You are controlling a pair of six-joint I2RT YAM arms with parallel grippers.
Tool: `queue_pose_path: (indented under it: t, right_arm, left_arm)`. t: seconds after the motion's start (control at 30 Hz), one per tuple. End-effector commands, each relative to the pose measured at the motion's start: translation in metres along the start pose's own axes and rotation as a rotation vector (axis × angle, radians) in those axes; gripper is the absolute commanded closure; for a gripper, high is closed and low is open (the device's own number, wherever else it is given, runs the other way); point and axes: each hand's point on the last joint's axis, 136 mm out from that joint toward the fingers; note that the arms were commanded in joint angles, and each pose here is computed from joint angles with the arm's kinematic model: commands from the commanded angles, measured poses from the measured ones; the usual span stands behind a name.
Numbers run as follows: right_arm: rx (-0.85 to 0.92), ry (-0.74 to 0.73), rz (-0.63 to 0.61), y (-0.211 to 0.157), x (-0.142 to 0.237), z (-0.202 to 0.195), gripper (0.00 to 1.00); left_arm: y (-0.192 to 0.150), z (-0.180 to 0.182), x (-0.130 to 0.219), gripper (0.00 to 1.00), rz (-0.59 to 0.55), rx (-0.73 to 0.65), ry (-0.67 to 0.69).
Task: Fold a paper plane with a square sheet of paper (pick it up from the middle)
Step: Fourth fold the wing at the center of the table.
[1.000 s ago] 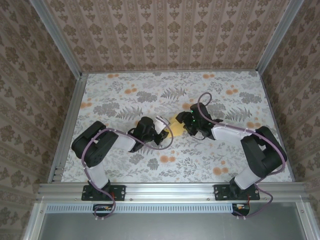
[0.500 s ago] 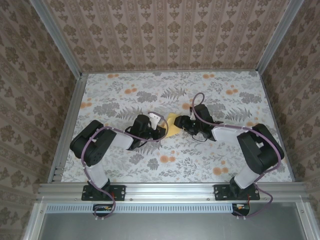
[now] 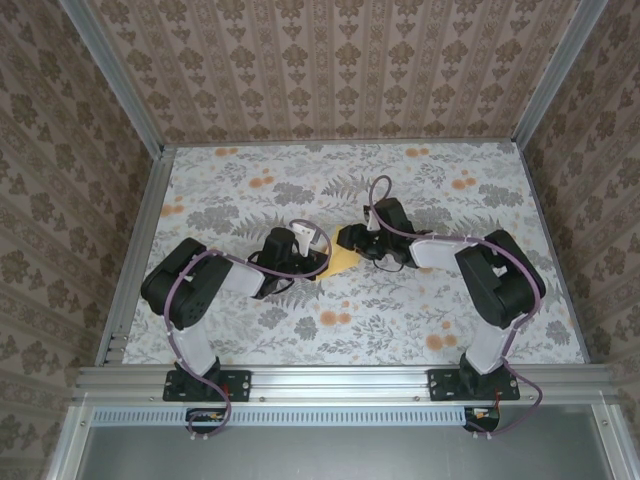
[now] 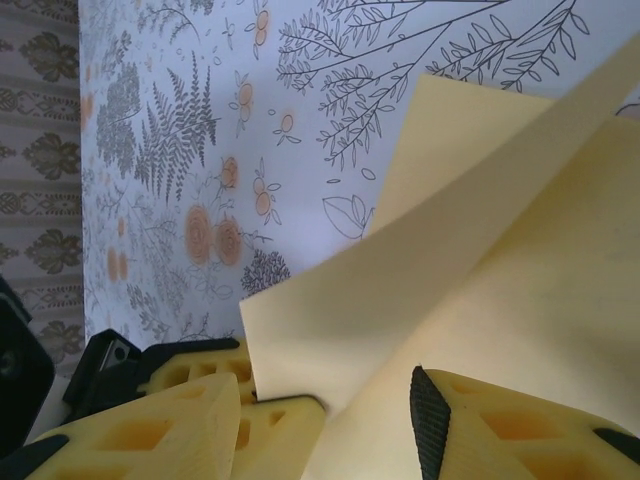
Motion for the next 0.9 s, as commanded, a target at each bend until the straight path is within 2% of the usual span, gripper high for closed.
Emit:
queue_pose_path:
  t: [0.0,0.23,0.7,0.87]
  right_arm:
    - [0.003,-0.012,0.033,-0.003,-0.008,0.001,0.49]
    - [-0.010,-0.054,0.034,-0.002,-0.015,-0.008,0.46]
    - [-0.031,-0.138,0.032,-0.003,-0.023,-0.030,0.46]
    - [-0.044,-0.201,0.037,-0.004,-0.026,-0.042,0.46]
  left_arm:
    - [-0.006,-0.001,-0.001,0.88,0.009,0.028,-0.021]
    - [-0.009,0.000,-0.002,0.87,0.019,0.048,-0.029]
    - [-0.013,0.002,-0.006,0.86,0.051,0.098,-0.048]
    - [-0.013,0.000,-0.005,0.82,0.059,0.103,-0.057]
Point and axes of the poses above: each hand's point on the last joint's axis, 136 mm out from that joint toward the fingers, its own x axis back along the fingers, its own z axis along the line the jaws close on, y = z × x, and after that the axes turned 14 degrees about -x, right-handed
